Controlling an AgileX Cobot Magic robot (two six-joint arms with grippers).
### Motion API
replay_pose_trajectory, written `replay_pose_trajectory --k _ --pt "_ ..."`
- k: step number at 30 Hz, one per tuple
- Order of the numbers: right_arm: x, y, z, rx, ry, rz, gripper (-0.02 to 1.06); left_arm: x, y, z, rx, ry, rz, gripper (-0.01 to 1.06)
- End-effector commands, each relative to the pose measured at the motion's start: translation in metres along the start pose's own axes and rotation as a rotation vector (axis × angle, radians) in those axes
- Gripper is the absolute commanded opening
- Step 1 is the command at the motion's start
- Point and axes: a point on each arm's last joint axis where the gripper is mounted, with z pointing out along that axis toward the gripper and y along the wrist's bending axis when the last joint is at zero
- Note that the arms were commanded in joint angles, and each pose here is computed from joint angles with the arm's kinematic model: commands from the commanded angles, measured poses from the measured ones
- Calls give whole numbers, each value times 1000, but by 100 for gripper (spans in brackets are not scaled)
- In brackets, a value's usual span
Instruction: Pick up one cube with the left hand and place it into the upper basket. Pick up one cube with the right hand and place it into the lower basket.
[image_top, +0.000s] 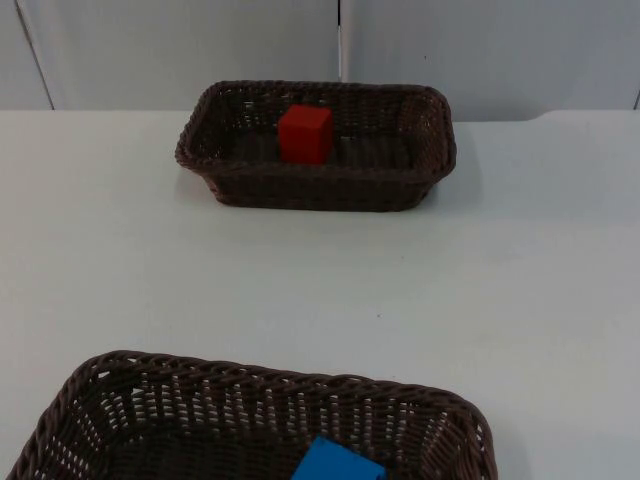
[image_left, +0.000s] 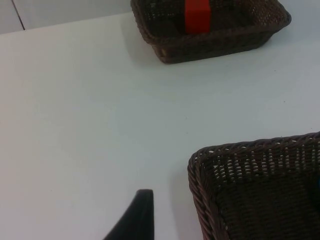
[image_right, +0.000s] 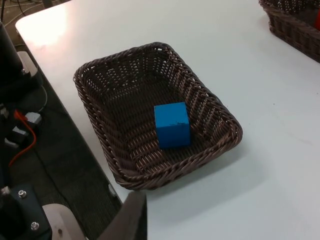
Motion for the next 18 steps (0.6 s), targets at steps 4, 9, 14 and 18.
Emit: replay_pose_trajectory --k 4,9,14,18 --pt "1 0 1 -6 0 -9 105 0 0 1 -1 -8 -9 105" --pt "1 0 1 -6 0 -9 105 0 0 1 -1 -8 -9 105" --pt "1 0 1 -6 0 -9 105 0 0 1 -1 -8 -9 105" --pt "1 0 1 -6 0 -9 105 0 0 1 -1 -8 -9 105"
